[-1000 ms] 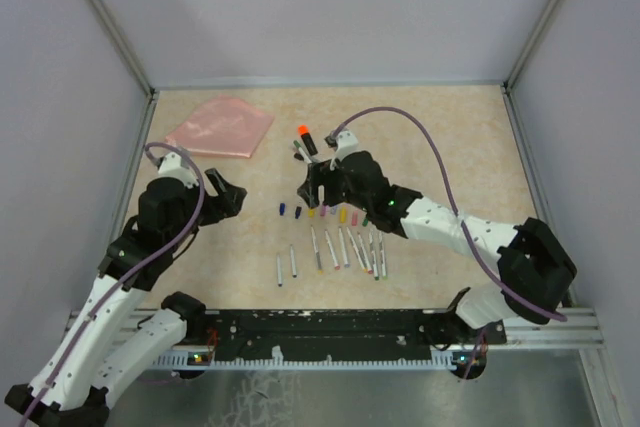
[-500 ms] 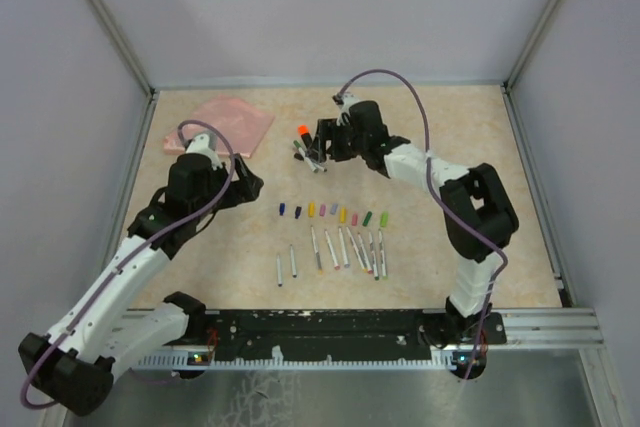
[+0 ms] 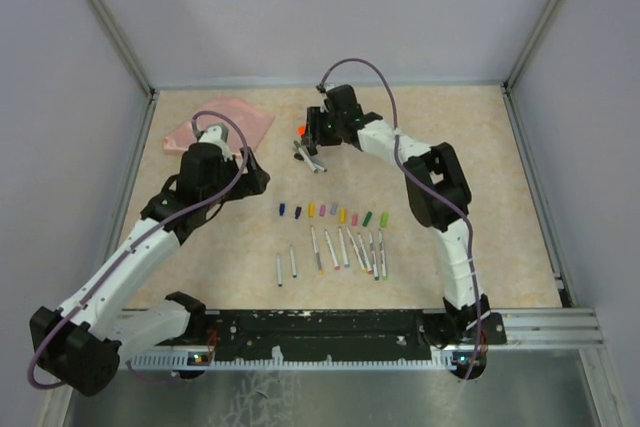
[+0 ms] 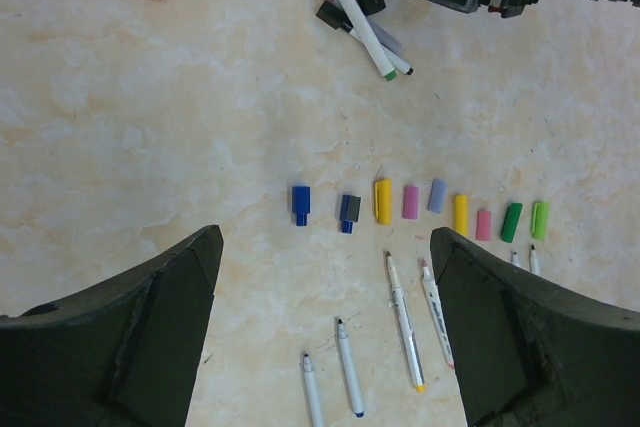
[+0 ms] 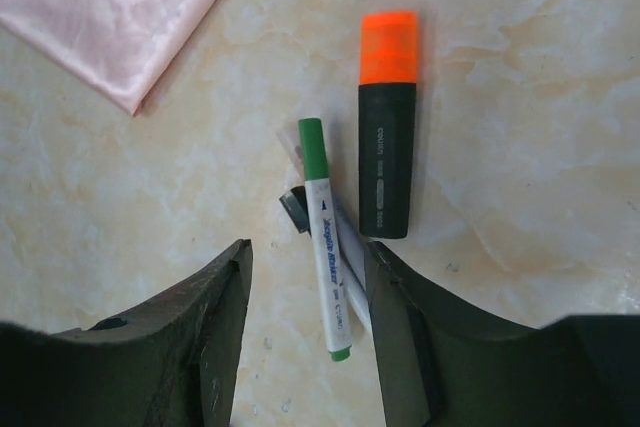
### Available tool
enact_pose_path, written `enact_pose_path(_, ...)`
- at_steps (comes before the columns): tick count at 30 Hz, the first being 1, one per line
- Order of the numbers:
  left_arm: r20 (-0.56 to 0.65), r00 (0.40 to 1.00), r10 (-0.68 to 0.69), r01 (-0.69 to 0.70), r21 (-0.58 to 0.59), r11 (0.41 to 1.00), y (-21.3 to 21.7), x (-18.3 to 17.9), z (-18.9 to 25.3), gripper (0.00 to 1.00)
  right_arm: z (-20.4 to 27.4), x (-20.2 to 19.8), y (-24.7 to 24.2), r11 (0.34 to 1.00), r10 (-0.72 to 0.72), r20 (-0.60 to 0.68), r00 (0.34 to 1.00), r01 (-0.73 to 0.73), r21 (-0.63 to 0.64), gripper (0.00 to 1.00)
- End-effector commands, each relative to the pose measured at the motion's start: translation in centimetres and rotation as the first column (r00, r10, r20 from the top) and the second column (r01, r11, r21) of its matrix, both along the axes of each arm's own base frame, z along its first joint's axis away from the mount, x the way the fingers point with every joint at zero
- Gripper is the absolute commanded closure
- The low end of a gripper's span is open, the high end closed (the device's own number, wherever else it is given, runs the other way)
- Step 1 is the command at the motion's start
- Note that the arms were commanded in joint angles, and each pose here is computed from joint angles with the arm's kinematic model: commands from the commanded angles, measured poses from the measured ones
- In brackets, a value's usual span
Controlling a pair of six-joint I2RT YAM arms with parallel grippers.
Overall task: Open the pen caps
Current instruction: Move the pen to the center of the board.
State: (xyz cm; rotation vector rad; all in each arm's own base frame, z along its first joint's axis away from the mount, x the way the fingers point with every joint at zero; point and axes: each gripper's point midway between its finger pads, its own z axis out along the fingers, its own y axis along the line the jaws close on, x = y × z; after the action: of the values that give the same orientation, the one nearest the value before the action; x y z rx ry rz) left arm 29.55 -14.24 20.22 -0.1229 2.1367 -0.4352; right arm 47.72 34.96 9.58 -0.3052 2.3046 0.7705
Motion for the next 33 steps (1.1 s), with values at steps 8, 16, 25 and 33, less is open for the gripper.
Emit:
enact_pose_path(8, 0.053, 0.998, -0.013, 0.012, 0.009, 1.0, 0.5, 1.7, 1.5, 0.1, -0.4, 4.0, -0.3, 0.995, -0.061, 0.028, 0.998, 0.063, -0.073, 0.53)
enact_pose_path(16, 0.045, 0.999, -0.013, 0.012, 0.015, 1.0, 1.2, 2.3, 1.2, 0.1, -1.6, 4.6, -0.3, 0.993, -0.071, 0.012, 0.997, 0.072, -0.094, 0.53)
enact_pose_path(25, 0.039, 0.999, -0.016, 0.016, 0.015, 1.0, 1.4, 2.7, 0.8, 0.1, -2.3, 5.5, 0.2, 0.992, -0.066, -0.002, 0.998, 0.065, -0.112, 0.53)
enact_pose_path(33, 0.035, 0.999, -0.018, 0.018, 0.018, 1.0, 1.5, 2.9, 0.6, 0.1, -3.5, 5.4, 0.1, 0.989, -0.063, -0.021, 0.998, 0.059, -0.137, 0.56)
